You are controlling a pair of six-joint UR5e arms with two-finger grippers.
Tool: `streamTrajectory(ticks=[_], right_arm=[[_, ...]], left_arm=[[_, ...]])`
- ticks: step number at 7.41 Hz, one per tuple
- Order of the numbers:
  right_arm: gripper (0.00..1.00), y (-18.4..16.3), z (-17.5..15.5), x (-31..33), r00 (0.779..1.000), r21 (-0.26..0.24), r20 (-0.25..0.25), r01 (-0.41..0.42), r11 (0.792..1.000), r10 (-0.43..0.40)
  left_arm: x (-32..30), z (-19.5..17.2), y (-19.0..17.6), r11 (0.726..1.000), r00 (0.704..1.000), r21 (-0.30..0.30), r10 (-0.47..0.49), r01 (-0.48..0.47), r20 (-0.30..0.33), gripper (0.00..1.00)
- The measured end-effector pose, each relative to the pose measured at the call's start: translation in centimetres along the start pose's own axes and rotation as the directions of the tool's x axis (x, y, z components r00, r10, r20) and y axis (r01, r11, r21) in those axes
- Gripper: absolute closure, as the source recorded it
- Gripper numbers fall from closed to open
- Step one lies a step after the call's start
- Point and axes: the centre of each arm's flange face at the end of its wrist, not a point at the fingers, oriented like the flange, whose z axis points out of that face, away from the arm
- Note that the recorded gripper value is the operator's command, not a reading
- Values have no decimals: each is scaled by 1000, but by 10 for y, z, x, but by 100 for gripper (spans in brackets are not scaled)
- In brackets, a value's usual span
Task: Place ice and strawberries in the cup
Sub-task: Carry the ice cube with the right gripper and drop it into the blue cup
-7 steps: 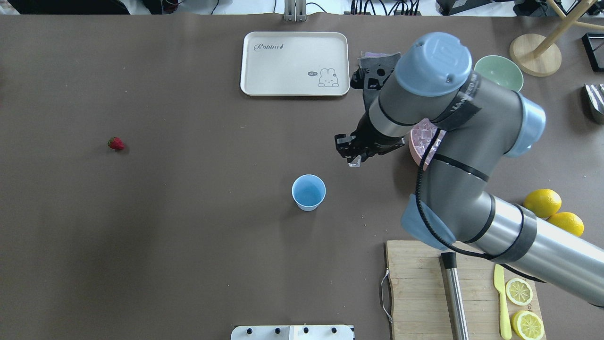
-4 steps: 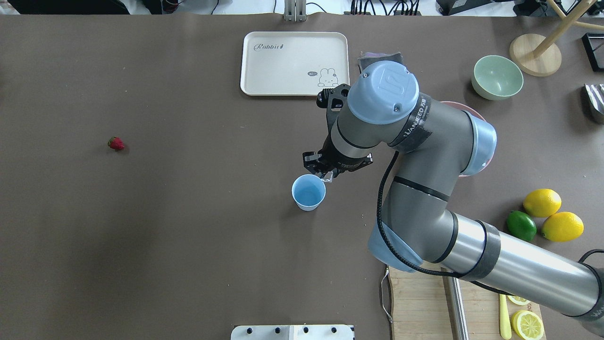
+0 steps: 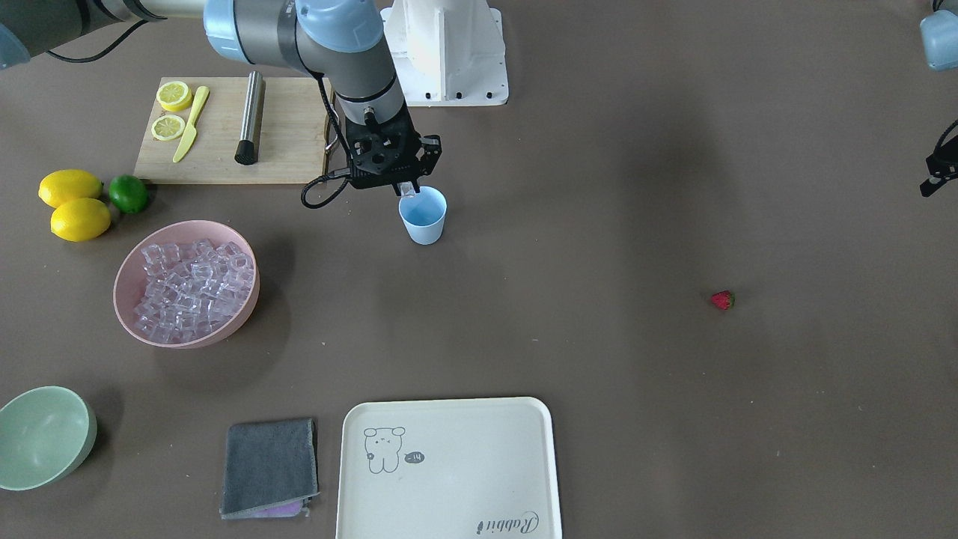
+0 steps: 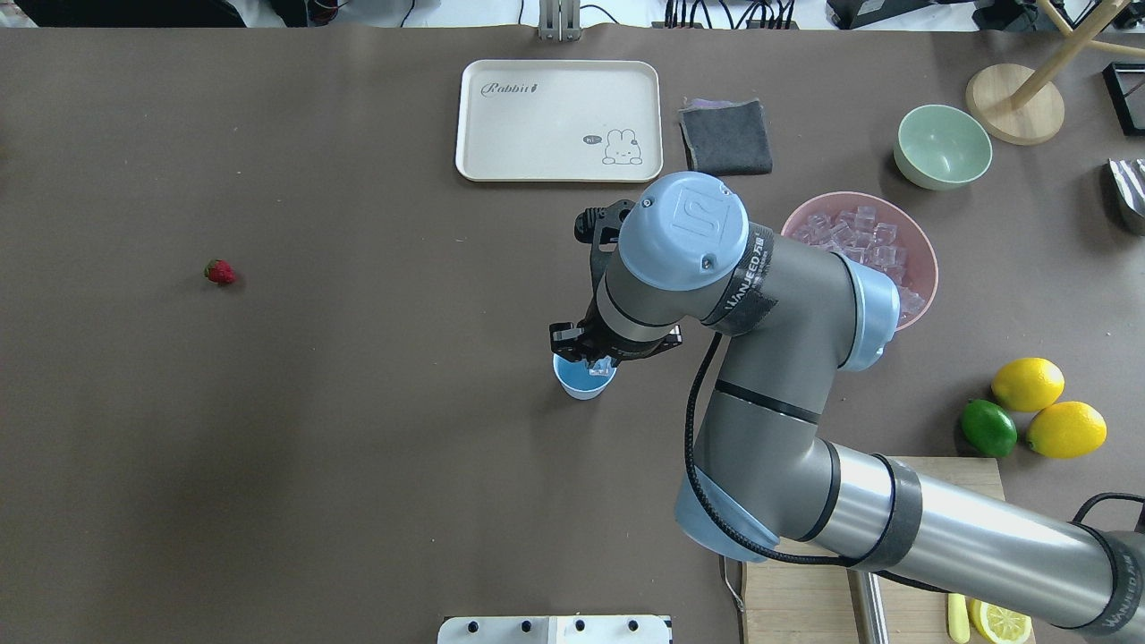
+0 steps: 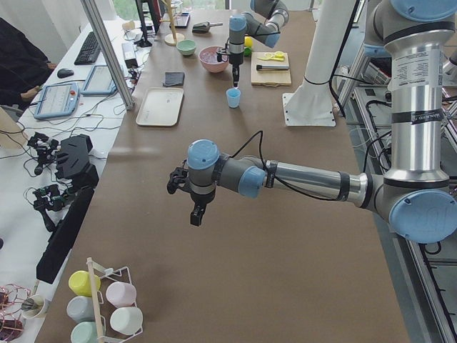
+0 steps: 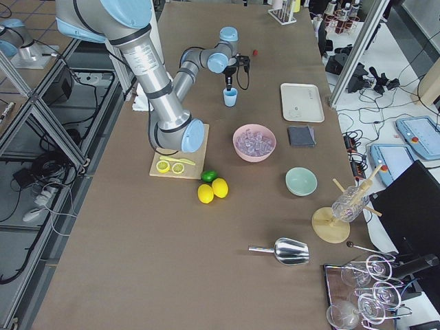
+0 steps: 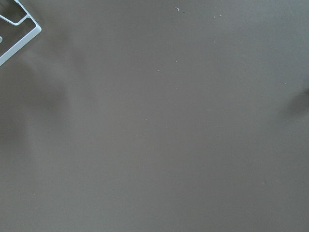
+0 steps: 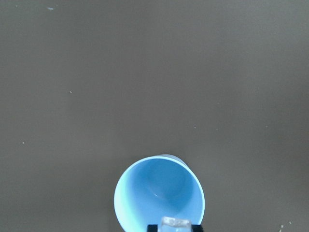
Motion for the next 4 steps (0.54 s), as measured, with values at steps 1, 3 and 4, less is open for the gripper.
streamTrajectory(ticks=[1,3,4], right_arm=[[20,-2,6,-2,1000,10,-1,3,1000,-3],[1,-10,20,-8,1000,27,20,7,1000,-8],[0,-11,22,-10,1000,28,24,13,1000,-14]], left_arm=[[0,0,0,1000,1000,1,0,0,0,3],[0,-1,1,1000,1000,0,0,0,0,3],[0,-1,2,1000,1000,0,0,0,0,3]])
